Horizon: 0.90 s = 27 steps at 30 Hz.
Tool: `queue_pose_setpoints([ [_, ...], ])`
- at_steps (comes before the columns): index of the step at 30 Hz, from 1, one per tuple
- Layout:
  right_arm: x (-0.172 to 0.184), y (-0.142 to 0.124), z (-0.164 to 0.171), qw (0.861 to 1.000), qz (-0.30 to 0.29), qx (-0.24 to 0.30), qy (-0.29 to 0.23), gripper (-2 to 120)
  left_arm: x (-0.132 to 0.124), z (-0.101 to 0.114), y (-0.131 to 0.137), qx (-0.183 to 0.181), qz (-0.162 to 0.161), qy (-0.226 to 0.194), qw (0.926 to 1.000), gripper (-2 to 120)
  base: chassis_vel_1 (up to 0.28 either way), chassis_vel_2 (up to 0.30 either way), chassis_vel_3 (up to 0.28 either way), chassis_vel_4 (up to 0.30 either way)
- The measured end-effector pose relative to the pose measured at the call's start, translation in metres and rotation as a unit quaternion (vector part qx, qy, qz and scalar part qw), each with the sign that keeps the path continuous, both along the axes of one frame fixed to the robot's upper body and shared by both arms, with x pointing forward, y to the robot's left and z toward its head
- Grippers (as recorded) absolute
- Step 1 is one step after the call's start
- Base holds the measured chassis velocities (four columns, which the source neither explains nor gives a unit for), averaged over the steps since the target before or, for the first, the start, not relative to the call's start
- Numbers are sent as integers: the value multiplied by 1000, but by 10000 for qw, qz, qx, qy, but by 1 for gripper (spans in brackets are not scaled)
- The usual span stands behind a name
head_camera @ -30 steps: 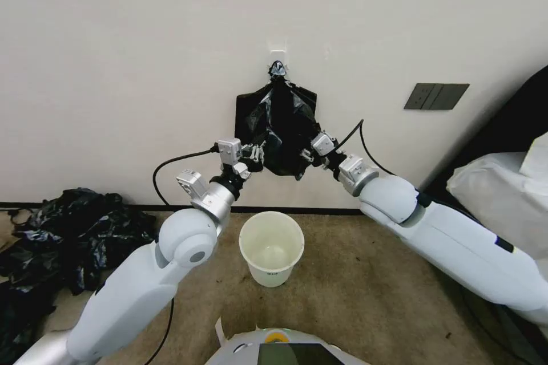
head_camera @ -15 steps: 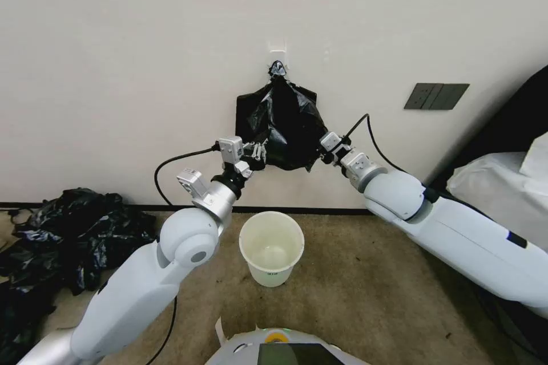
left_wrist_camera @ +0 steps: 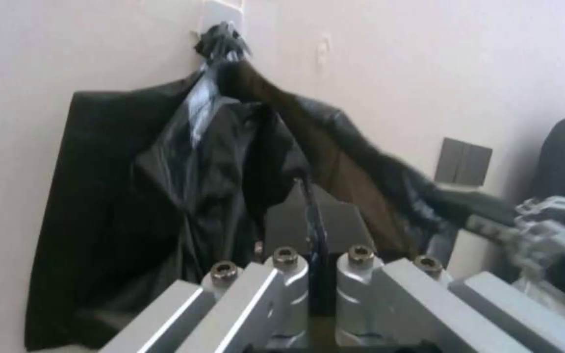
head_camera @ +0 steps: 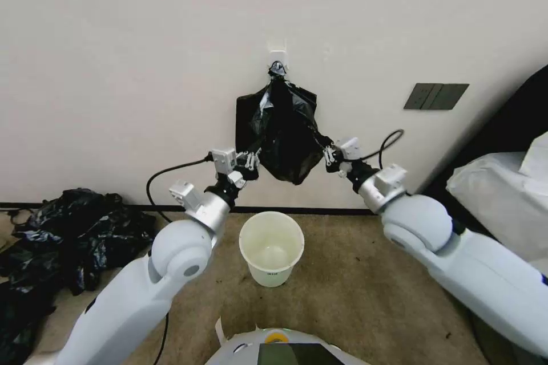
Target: Place a trash bag onto the trash bin.
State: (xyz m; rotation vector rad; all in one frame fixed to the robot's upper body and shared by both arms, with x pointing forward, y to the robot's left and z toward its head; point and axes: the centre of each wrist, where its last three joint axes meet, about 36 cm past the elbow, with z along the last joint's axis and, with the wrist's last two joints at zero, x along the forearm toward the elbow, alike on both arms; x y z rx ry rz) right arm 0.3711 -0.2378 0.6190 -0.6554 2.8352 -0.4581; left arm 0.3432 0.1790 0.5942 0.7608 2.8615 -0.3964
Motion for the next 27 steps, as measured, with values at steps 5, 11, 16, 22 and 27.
queue_pose_setpoints([
  [5,-21,7,-13,9985,98,465,289,0,-12,-7,2,18,18,93,10000,0,0,0,0,0],
  [11,-25,13,-30,9967,84,685,417,0,-17,-11,5,111,110,62,9999,0,0,0,0,0],
  [16,-21,14,-29,9971,79,671,356,0,-8,-1,9,391,252,-382,9982,8,0,0,0,0],
  [22,-19,12,-26,9977,69,606,304,0,5,7,11,627,279,-587,9959,29,0,0,0,0],
  [27,-17,9,-20,9985,64,519,186,0,28,9,6,920,282,-611,9935,48,0,0,0,0],
])
